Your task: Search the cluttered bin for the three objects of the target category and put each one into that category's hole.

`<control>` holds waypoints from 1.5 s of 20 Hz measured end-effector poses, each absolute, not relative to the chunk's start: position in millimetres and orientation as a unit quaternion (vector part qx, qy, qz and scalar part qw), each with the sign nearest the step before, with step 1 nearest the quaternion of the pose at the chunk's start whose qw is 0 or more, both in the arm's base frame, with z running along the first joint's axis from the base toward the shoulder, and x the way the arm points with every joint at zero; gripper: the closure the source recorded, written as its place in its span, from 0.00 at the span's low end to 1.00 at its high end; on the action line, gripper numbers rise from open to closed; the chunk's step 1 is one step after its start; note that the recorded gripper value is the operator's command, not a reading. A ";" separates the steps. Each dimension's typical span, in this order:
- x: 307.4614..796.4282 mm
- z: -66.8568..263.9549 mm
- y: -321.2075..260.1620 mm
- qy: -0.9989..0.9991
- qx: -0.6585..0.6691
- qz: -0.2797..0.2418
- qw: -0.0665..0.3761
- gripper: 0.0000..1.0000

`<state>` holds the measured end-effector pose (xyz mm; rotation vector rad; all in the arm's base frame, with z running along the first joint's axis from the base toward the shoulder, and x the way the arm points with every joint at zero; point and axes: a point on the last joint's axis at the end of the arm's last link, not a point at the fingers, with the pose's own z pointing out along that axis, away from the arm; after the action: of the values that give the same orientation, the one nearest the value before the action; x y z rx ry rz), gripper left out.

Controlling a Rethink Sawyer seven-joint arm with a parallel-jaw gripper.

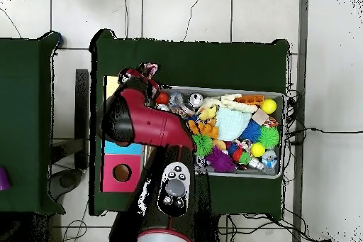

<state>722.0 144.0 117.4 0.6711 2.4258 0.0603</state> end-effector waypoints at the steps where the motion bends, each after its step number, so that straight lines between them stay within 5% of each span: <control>1: 721.8 115.2 145.3 0.916 0.252 0.023 0.310 1.00; 18: 649.7 97.9 263.1 0.935 0.205 0.035 0.287 1.00; 30: 642.3 97.4 223.7 0.929 0.233 0.022 0.288 1.00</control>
<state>642.3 223.7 97.4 0.6208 2.4791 0.0582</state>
